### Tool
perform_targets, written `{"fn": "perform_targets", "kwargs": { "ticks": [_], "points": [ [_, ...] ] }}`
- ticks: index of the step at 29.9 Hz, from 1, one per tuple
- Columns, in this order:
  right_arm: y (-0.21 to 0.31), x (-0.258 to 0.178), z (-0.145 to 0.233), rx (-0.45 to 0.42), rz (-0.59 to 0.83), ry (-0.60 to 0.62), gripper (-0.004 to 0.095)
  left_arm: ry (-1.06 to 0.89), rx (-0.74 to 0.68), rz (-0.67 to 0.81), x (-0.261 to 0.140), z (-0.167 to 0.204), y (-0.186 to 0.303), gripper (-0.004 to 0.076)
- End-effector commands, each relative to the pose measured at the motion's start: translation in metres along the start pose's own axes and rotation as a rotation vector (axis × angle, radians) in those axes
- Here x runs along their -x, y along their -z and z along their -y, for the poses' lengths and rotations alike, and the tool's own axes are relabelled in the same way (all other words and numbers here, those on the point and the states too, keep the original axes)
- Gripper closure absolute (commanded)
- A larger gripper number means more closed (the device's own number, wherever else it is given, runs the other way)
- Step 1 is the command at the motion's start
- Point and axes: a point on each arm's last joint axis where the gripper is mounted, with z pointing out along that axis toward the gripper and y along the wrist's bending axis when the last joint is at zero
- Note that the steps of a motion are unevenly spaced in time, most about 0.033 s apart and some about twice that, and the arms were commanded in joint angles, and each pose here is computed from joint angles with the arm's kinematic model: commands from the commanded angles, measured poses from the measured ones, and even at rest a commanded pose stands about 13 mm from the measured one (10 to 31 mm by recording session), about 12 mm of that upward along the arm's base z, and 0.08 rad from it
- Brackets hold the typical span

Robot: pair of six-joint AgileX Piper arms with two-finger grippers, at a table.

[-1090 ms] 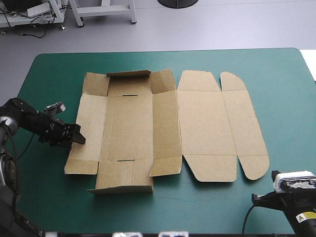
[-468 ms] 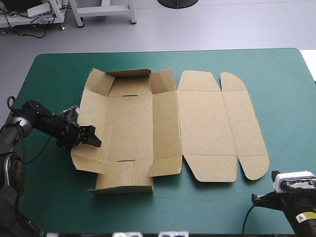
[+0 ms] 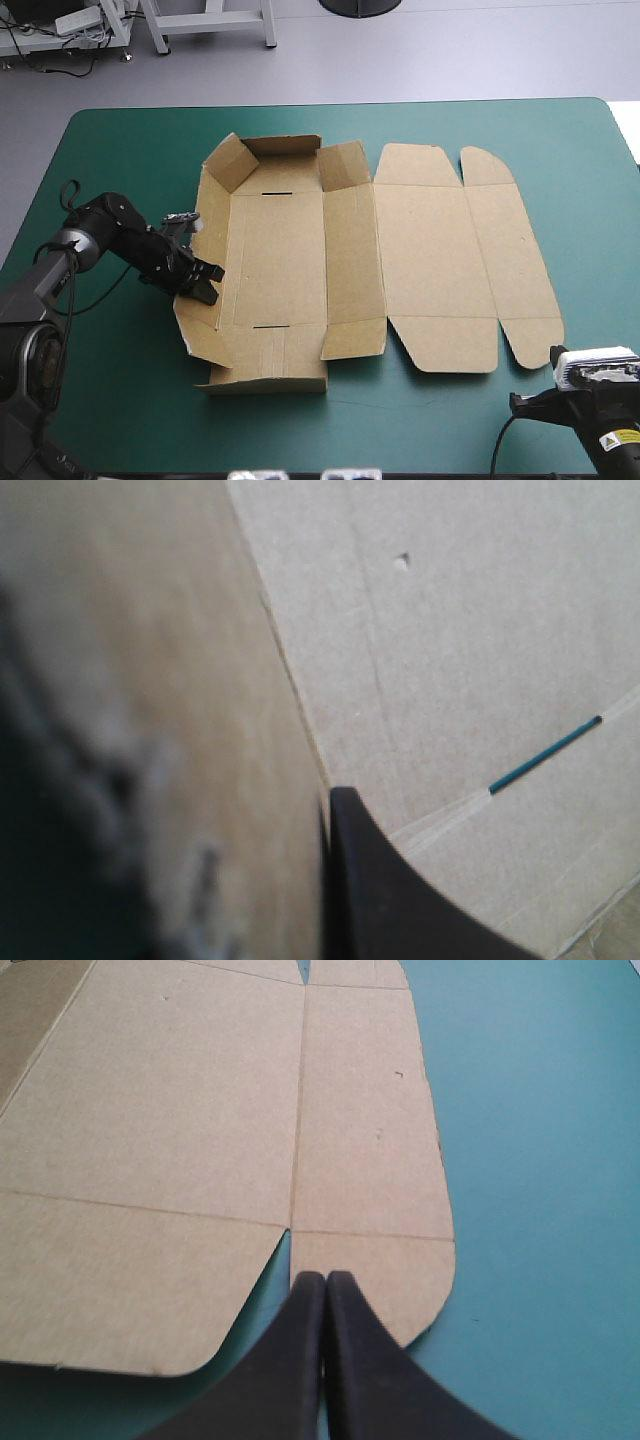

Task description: Fold the box

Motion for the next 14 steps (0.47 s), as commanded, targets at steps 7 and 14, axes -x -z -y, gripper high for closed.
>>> {"fn": "perform_targets", "kwargs": {
  "ticks": [7, 14],
  "points": [
    [0.003, 0.014, 0.002, -0.021, 0.078, -0.001, 0.0928, -0.356, 0.408, 0.171, 0.009, 0.053, 0.086, 0.0729],
    [0.003, 0.015, 0.003, -0.027, 0.096, -0.003, 0.0928, -0.561, 0.503, 0.288, 0.005, 0.107, 0.12, 0.0729]
  ]
}}
